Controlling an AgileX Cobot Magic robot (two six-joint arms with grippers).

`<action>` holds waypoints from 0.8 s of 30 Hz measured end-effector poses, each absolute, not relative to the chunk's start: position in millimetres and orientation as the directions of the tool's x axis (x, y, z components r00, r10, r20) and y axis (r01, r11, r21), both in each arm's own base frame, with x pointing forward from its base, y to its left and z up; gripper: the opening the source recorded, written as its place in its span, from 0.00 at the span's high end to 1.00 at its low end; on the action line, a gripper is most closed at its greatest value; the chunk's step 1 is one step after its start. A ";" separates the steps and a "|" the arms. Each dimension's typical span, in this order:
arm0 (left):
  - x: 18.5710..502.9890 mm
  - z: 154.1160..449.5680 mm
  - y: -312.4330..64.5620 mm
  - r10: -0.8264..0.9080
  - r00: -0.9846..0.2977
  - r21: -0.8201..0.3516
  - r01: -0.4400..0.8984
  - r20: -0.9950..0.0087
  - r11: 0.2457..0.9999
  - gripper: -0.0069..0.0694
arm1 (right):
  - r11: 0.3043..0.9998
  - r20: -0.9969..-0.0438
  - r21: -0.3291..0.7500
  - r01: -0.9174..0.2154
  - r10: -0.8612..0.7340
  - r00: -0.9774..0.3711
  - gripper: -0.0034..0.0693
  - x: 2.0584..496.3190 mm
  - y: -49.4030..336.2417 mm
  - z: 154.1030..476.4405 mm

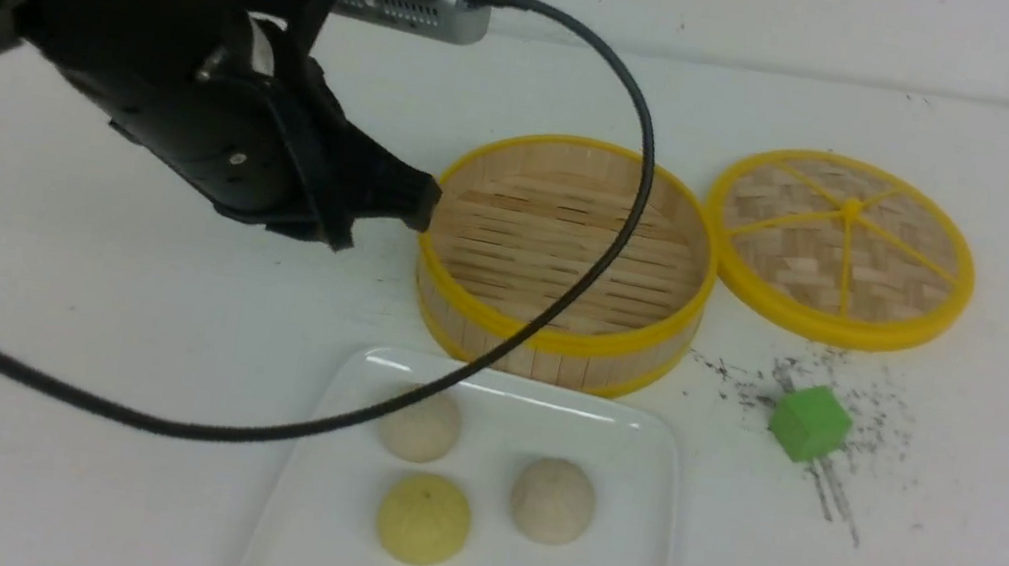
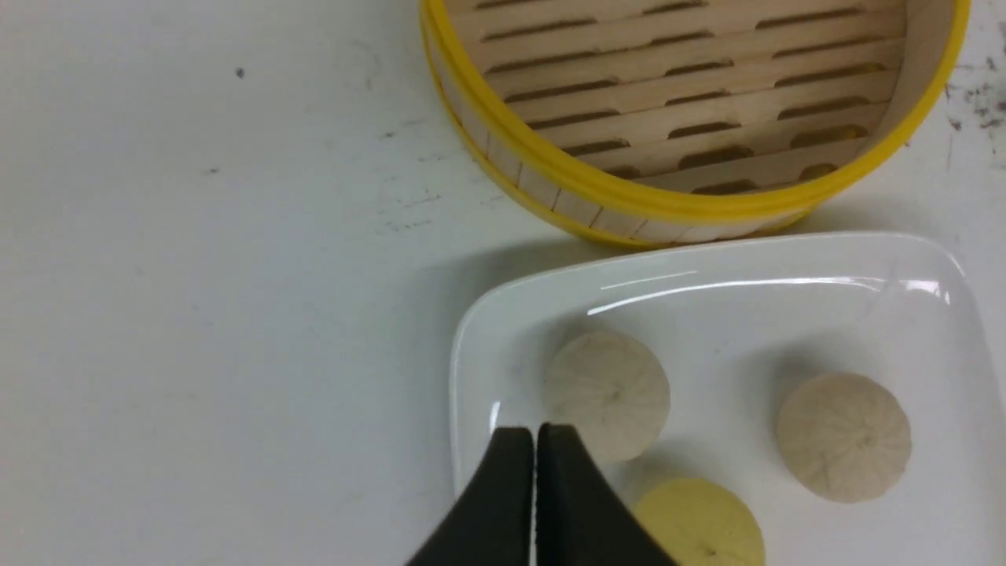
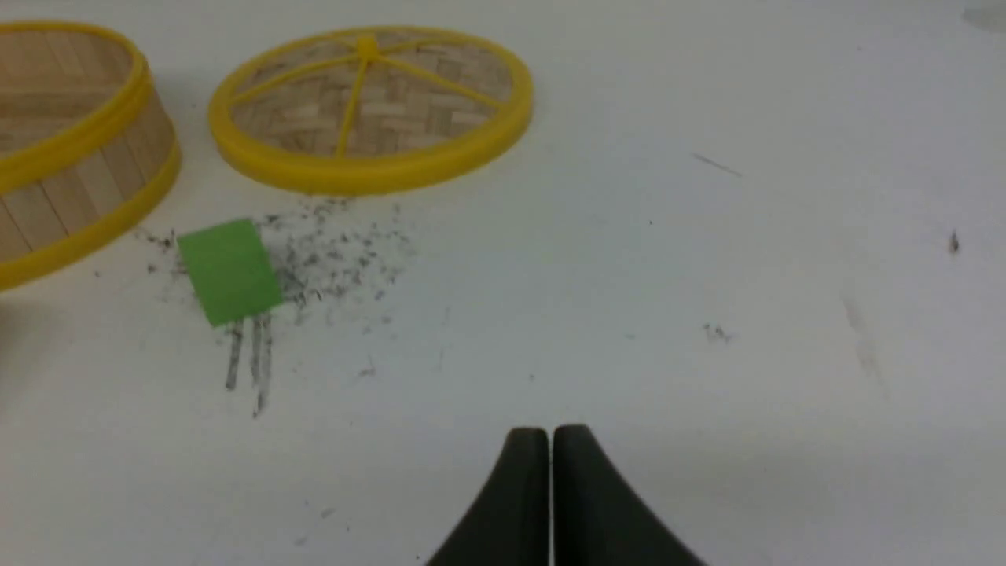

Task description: Put the steamed buns into the plate on the white tablecloth.

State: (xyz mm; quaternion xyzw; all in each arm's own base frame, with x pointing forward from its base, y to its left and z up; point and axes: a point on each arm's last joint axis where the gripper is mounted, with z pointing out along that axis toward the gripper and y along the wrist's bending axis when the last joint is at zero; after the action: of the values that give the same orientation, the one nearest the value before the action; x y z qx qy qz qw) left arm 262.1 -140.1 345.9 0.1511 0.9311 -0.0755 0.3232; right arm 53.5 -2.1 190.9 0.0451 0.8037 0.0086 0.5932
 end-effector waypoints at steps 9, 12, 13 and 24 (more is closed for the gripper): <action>222.1 385.8 -111.8 0.152 -0.724 -0.056 0.254 -0.673 0.965 0.87 | 0.995 -0.946 0.076 0.063 0.092 -0.309 0.90 51.8 -1.7 171.9; 205.4 400.1 -101.4 0.128 -0.701 -0.067 0.244 -0.702 0.968 0.87 | 0.995 -0.947 0.076 0.061 0.092 -0.308 0.89 51.7 -1.6 172.0; 200.3 403.8 -98.1 0.125 -0.695 -0.066 0.242 -0.708 0.968 0.87 | 0.996 -0.947 0.076 0.054 0.089 -0.308 0.89 51.7 -1.2 172.0; 119.1 437.5 -46.9 -0.012 -0.673 -0.135 0.131 -0.739 0.982 0.87 | 0.997 -0.947 0.076 -0.014 0.067 -0.314 0.86 51.7 2.2 171.9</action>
State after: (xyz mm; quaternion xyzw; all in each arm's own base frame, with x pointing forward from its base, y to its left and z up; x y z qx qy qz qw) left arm 119.1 -46.9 437.5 0.0326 0.9103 -0.0886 0.4030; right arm 51.7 2.2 171.9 0.0166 0.8099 0.0346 0.5853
